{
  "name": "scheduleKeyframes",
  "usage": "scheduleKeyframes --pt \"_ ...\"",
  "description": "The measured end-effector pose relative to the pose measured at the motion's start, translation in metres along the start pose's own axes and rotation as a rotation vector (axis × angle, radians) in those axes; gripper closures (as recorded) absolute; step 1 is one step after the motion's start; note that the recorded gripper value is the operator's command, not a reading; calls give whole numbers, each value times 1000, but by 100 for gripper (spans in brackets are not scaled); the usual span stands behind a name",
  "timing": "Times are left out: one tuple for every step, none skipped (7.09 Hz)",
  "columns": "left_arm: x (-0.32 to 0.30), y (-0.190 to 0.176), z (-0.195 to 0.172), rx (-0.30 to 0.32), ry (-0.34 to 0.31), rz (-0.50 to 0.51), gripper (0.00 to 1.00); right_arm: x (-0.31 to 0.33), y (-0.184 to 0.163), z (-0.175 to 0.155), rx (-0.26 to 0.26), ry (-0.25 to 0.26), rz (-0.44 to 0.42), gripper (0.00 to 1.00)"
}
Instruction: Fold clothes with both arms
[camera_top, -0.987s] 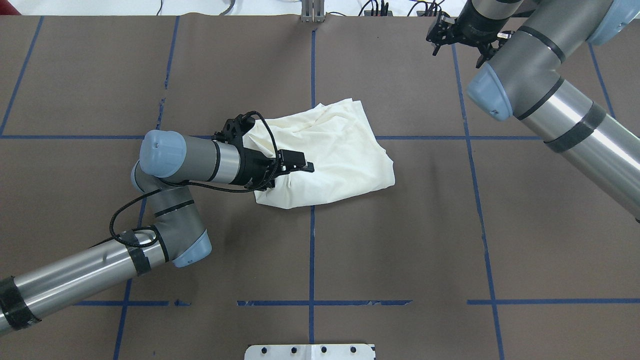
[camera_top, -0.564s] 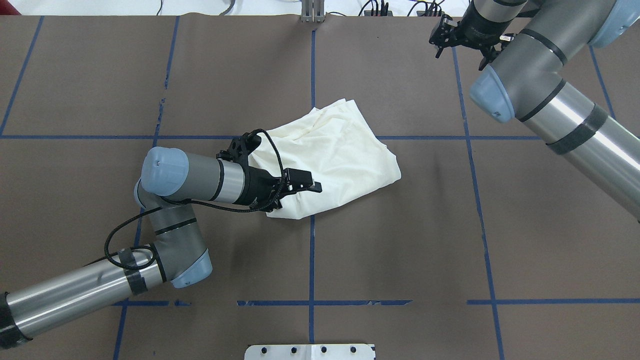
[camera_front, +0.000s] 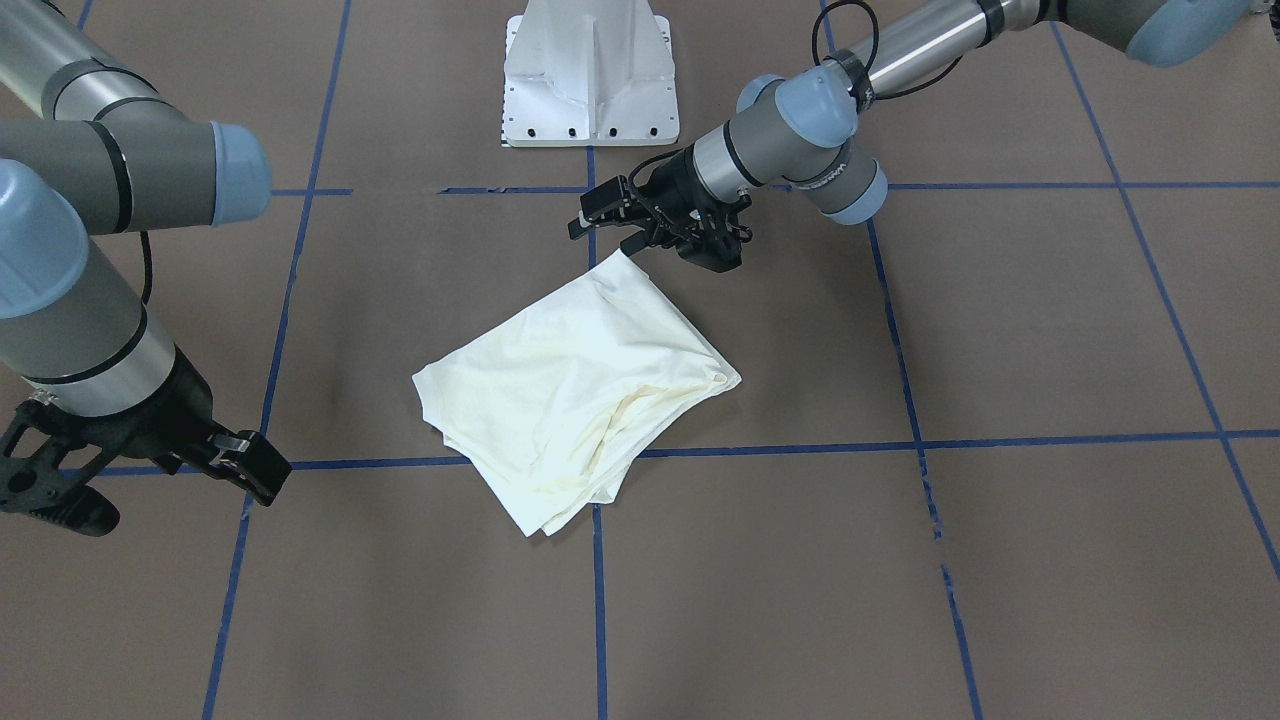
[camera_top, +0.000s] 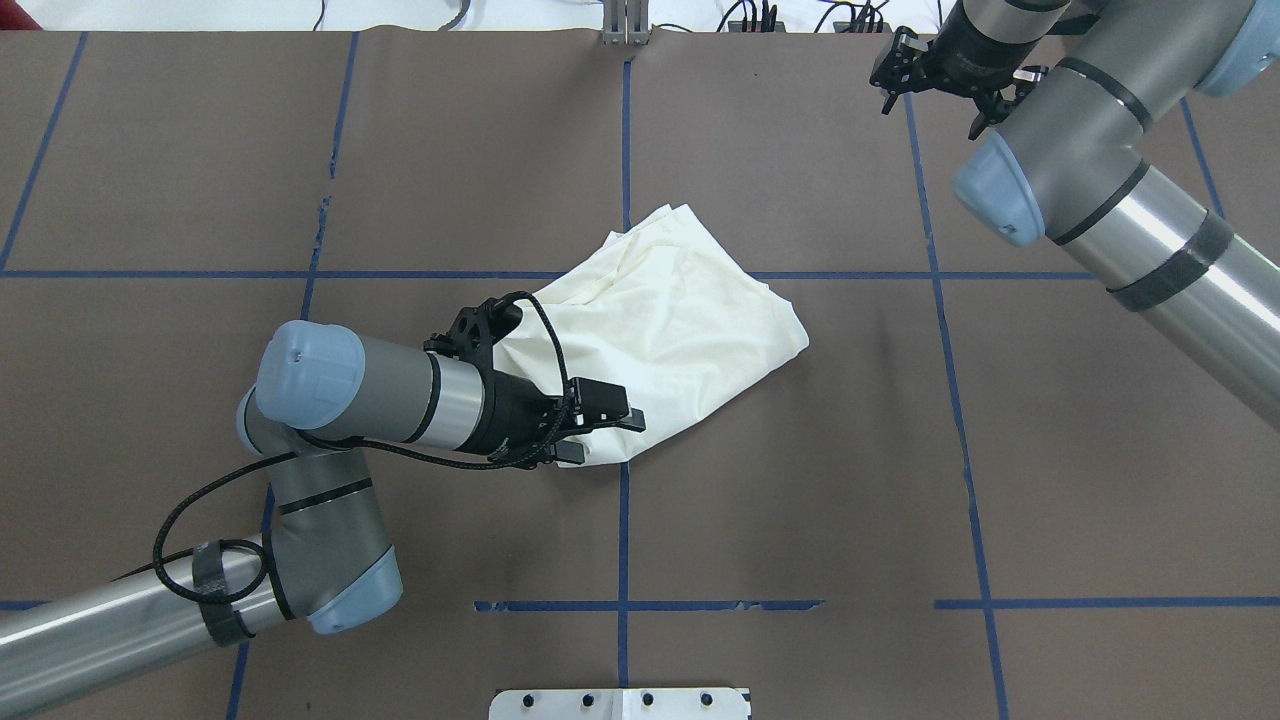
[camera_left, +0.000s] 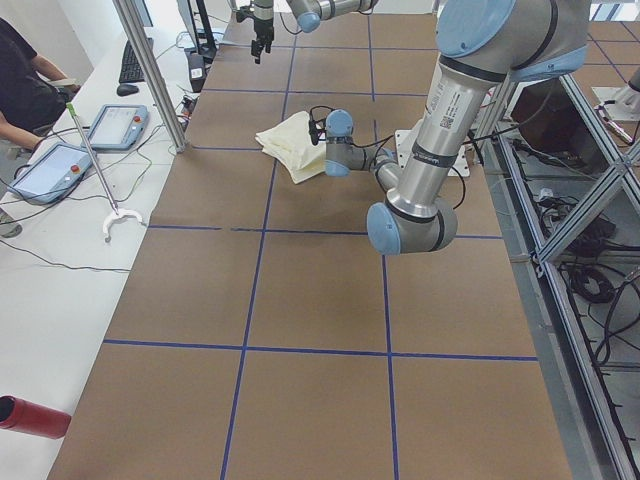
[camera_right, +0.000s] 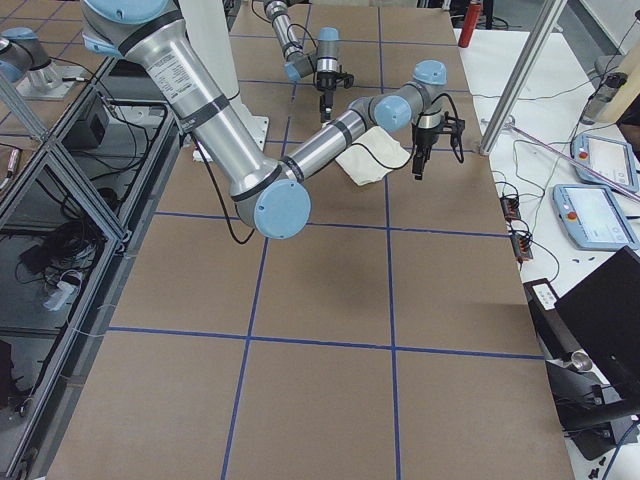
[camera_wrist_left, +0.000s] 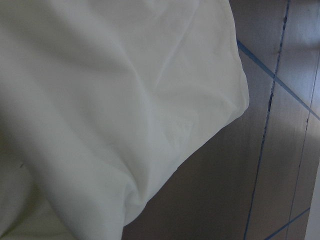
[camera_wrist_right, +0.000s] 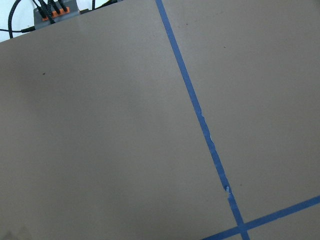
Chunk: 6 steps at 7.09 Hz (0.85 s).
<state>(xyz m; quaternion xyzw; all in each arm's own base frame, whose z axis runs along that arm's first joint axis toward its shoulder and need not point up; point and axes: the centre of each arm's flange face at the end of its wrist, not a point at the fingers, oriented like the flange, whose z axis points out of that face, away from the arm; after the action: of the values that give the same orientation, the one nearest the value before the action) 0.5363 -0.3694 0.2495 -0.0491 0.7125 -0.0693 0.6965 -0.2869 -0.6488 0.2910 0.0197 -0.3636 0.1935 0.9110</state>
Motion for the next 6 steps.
scheduleKeyframes --pt "-2 -4 -22 12 -35 45 0 10 -1 -3 5 -2 -21 0" --pt "4 -23 -50 47 -81 108 0 22 -4 -4 10 0 -53 0" --pt "10 -49 -80 98 -139 175 0 39 -11 -6 18 7 -95 0" --pt "16 -78 -115 155 -217 260 0 64 -19 -8 26 20 -143 0" --pt "22 -109 -157 212 -316 354 0 95 -26 -12 25 30 -184 0" --pt "24 -145 -208 263 -441 456 0 136 -36 -16 11 33 -223 0"
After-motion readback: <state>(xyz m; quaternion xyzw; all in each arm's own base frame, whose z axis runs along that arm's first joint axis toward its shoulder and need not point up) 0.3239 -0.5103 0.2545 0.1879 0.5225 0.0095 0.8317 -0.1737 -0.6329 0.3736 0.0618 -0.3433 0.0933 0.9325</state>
